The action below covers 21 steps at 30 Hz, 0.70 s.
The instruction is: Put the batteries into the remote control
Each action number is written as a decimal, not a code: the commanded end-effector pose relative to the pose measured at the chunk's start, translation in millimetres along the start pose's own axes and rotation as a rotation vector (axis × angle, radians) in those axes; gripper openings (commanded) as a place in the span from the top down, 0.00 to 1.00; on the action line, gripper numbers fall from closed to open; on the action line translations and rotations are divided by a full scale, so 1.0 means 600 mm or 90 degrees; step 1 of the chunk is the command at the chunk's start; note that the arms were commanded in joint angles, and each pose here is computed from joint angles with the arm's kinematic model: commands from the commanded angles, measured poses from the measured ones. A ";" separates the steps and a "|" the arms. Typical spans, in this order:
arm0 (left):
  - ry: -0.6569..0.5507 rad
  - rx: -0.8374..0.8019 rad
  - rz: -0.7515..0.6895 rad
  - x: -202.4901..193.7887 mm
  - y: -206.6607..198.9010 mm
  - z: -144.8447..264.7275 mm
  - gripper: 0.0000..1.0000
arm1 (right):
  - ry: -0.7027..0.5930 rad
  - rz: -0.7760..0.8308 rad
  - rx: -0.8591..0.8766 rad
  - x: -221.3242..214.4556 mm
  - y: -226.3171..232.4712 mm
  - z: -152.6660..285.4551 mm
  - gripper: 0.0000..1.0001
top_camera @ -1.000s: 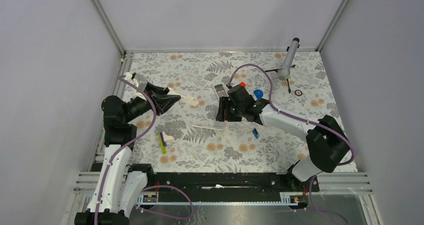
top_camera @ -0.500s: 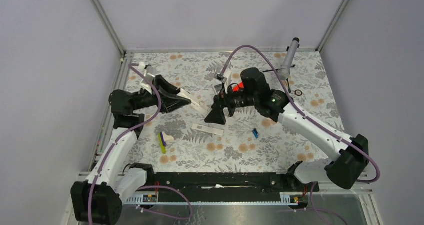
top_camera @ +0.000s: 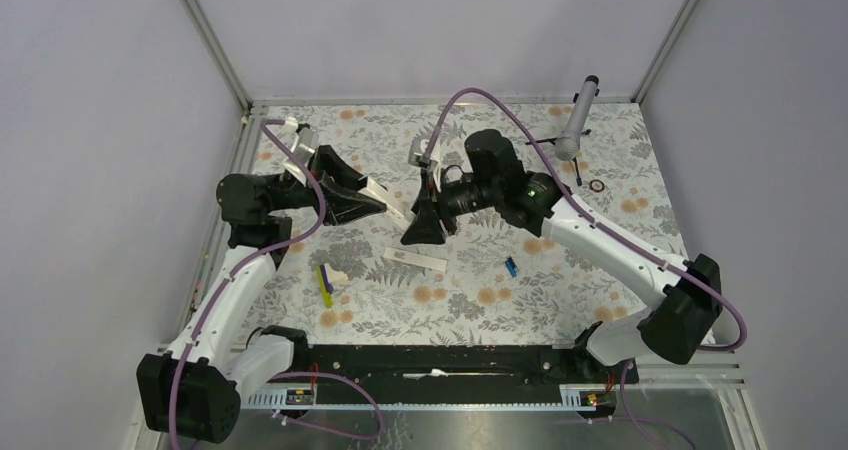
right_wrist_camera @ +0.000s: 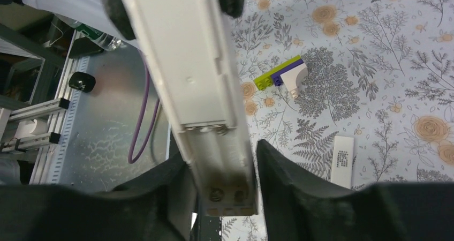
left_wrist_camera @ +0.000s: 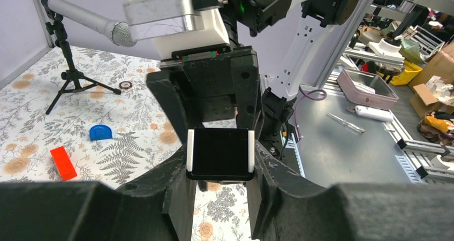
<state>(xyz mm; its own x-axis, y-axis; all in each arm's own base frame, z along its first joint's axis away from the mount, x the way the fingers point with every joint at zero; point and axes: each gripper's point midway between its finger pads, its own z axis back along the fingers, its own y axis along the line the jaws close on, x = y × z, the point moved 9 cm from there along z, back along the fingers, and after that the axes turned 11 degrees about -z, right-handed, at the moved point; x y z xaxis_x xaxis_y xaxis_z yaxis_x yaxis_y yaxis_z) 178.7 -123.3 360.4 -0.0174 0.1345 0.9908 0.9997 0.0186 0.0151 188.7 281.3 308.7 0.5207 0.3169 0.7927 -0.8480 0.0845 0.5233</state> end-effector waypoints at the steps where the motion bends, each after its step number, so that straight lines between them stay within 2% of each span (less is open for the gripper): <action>1: -0.015 -0.011 -0.053 0.026 -0.008 -0.005 0.93 | -0.079 0.047 0.010 0.022 0.012 -0.001 0.56; 3: -0.021 -0.003 -0.051 0.025 -0.009 -0.004 0.81 | -0.096 0.048 0.002 0.025 0.010 -0.003 0.64; 6: -0.037 0.037 -0.023 0.022 -0.004 -0.005 0.44 | -0.133 0.061 -0.010 0.039 0.006 -0.007 0.75; 8: -0.049 0.101 0.009 0.015 0.009 -0.005 0.31 | -0.151 0.053 -0.048 0.042 -0.006 -0.011 0.78; 10: -0.081 0.214 0.049 0.009 0.031 -0.003 0.17 | -0.167 0.045 -0.115 0.044 -0.022 -0.017 0.78; 11: -0.102 0.272 0.084 0.004 0.041 0.000 0.16 | -0.173 0.042 -0.151 0.044 -0.031 -0.020 0.78; 13: -0.148 0.380 0.161 -0.008 0.057 0.007 0.21 | -0.174 0.045 -0.236 0.043 -0.048 -0.030 0.79; 15: -0.181 0.439 0.215 -0.023 0.063 0.008 0.24 | -0.156 0.048 -0.308 0.040 -0.061 -0.042 0.80; 17: -0.197 0.490 0.254 -0.033 0.065 0.007 0.25 | -0.146 0.040 -0.367 0.039 -0.073 -0.054 0.82; 21: -0.186 0.568 0.323 -0.050 0.070 0.011 0.30 | -0.184 0.001 -0.463 0.045 -0.092 -0.061 0.86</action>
<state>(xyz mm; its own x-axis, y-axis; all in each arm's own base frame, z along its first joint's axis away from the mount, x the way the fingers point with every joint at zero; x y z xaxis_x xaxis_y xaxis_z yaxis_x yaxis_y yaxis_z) 216.1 -125.4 327.8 0.2773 0.4594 0.8438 0.6840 0.5224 -0.5092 222.6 321.9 277.5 0.4770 0.1777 0.8608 -0.7963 0.5019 0.3377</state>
